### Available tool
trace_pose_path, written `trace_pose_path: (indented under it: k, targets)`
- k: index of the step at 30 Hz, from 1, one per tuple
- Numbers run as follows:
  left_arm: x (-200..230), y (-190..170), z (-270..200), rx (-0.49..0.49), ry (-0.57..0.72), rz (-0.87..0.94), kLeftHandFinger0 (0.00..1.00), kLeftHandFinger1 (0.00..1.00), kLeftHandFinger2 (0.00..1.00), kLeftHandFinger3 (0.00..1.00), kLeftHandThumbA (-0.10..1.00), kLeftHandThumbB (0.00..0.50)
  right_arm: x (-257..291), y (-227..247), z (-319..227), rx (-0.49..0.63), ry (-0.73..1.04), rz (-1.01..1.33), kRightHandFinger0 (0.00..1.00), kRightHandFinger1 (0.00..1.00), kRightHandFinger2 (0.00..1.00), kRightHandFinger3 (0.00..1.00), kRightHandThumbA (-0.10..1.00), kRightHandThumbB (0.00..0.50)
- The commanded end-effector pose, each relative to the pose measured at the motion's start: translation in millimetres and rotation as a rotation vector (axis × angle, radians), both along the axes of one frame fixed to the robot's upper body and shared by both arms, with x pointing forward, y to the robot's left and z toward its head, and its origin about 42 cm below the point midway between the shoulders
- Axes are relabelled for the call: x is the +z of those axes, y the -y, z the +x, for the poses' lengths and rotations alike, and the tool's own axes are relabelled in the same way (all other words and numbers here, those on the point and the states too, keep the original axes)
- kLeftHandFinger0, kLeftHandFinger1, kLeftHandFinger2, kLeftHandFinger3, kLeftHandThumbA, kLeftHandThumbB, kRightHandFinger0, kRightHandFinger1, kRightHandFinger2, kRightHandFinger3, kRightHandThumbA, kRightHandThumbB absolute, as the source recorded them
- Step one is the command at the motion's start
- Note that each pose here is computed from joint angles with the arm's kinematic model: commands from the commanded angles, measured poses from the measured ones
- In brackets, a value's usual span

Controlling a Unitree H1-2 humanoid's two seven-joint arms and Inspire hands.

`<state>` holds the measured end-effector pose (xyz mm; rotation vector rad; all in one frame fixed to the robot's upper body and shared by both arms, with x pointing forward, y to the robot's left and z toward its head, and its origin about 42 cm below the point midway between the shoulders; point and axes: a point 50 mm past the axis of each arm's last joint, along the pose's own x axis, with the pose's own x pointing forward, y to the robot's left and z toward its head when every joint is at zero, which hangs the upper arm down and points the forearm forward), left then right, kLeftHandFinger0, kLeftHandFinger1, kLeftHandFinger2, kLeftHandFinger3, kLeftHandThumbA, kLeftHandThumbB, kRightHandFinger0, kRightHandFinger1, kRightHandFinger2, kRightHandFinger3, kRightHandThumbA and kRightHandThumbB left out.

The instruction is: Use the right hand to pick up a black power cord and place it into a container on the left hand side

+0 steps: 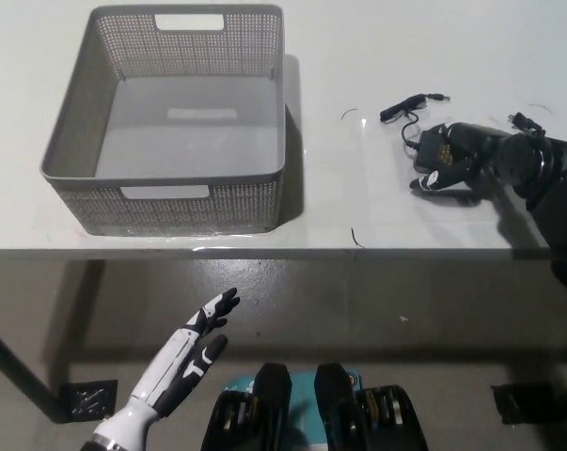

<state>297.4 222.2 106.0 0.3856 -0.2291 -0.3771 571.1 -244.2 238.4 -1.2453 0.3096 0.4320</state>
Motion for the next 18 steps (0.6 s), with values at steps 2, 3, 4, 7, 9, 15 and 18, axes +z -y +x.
trace_pose_path:
  k: [2, 3, 4, 7, 9, 15, 18]
  targets:
    - [12.9, 0.0, 7.8, -0.018, 0.062, -0.012, 1.0, 1.0, 1.0, 1.0, 1.0, 0.32, 3.1, -8.3, 2.6, -0.003, 0.053, 0.083, 1.0, 1.0, 1.0, 1.0, 0.68, 0.429]
    - [13.3, 0.0, 7.7, -0.02, 0.063, -0.011, 1.0, 1.0, 1.0, 1.0, 1.0, 0.318, 1.7, -7.0, 2.4, -0.032, 0.104, 0.121, 1.0, 1.0, 0.98, 0.95, 0.52, 0.318]
    - [13.4, 0.0, 7.7, -0.022, 0.064, -0.012, 1.0, 1.0, 1.0, 1.0, 1.0, 0.317, 1.3, -6.6, 2.4, -0.042, 0.127, 0.137, 0.9, 0.94, 0.93, 0.87, 0.46, 0.328]
    - [16.0, 0.2, 11.1, -0.02, 0.072, -0.014, 1.0, 1.0, 1.0, 1.0, 1.0, 0.314, 3.2, -3.1, 0.8, -0.066, 0.353, 0.198, 0.0, 0.29, 0.62, 0.57, -0.1, 0.17]
    - [16.8, -0.4, 13.5, -0.016, 0.075, -0.018, 1.0, 1.0, 1.0, 1.0, 1.0, 0.315, 9.7, -3.5, 2.1, -0.064, 0.403, 0.227, 0.04, 0.48, 0.81, 0.86, -0.1, 0.124]
    - [18.5, -2.0, 15.7, -0.014, 0.078, -0.015, 1.0, 1.0, 1.0, 1.0, 1.0, 0.311, 20.5, -5.7, 4.2, -0.055, 0.487, 0.256, 0.25, 0.66, 0.9, 0.96, -0.1, 0.121]
    - [18.1, -2.3, 16.1, -0.01, 0.08, -0.009, 1.0, 1.0, 1.0, 1.0, 1.0, 0.313, 22.2, -5.6, 4.1, -0.058, 0.512, 0.276, 0.22, 0.63, 0.89, 0.95, -0.1, 0.128]
